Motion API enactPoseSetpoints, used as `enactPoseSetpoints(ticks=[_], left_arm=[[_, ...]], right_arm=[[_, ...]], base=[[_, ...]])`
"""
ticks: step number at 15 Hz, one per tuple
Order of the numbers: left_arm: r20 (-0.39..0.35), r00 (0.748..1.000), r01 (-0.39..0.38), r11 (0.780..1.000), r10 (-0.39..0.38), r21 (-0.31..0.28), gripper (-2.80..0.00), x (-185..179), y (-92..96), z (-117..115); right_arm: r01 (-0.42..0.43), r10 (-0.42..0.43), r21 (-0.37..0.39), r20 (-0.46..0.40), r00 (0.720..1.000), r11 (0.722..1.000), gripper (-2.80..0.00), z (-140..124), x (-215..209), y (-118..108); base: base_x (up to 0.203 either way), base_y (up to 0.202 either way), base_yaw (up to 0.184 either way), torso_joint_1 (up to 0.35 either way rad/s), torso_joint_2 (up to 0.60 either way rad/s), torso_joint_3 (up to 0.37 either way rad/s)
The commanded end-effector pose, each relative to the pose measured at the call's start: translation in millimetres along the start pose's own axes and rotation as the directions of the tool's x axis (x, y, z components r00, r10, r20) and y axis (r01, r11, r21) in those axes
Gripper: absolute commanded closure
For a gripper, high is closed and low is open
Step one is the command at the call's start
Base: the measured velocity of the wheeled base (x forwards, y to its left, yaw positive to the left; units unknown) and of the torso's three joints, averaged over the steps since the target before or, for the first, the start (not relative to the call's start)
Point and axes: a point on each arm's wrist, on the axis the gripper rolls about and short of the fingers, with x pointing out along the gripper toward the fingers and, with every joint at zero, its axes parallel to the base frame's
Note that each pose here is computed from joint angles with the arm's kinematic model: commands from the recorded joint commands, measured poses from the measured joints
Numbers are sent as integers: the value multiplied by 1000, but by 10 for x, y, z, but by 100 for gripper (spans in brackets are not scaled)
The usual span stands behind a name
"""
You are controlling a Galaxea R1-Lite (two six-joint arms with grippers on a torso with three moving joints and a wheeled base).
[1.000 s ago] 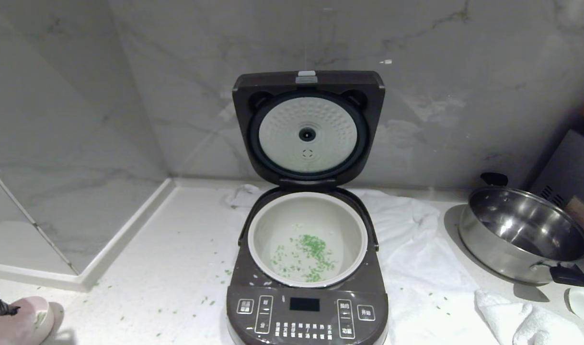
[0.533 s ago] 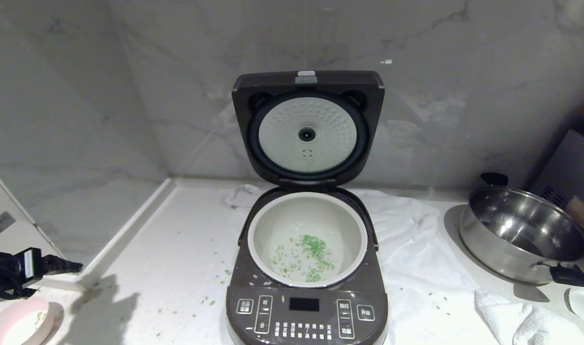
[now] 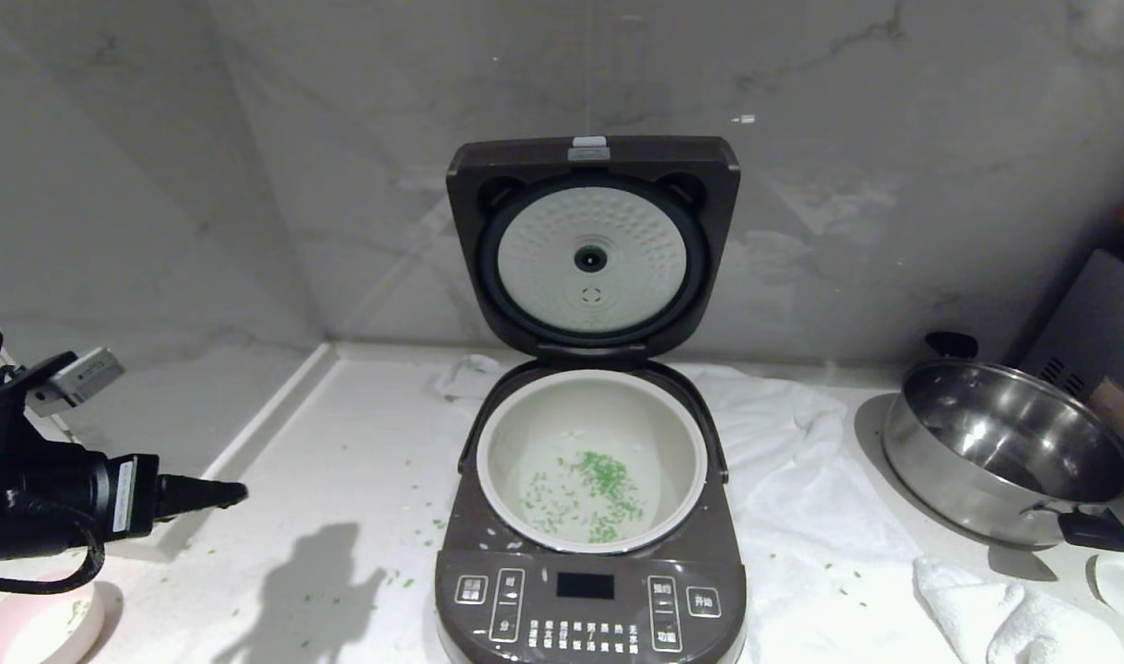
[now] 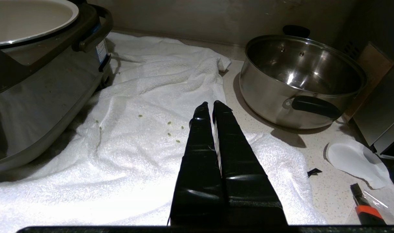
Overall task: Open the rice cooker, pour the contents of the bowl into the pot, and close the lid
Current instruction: Turn on the tap
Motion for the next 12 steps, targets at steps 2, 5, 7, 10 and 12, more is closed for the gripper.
enactPoseSetpoints(ticks=[2, 5, 7, 10, 12], left_arm=[[239, 969, 30, 992, -59, 125, 0, -201, -115, -164], [407, 908, 16, 979, -99, 201, 0, -422, -195, -316], [484, 863, 20, 968, -142, 248, 0, -637, -279, -402], [620, 752, 4, 943, -223, 334, 0, -1103, -457, -501], [673, 699, -20, 934, -243, 358, 0, -1341, -541, -623]], right_arm=[[-2, 2, -4, -1, 1000, 1000, 0, 0, 1, 0], [-2, 2, -3, -1, 1000, 1000, 0, 0, 1, 0], [-2, 2, 0, 1, 1000, 1000, 0, 1, 1, 0], [0, 0, 2, 2, 1000, 1000, 0, 1, 0, 0], [-2, 2, 2, 0, 1000, 1000, 0, 2, 1, 0]], base=[[0, 0, 0, 0, 0, 0], [0, 0, 0, 0, 0, 0], [0, 0, 0, 0, 0, 0], [0, 0, 0, 0, 0, 0], [0, 0, 0, 0, 0, 0]])
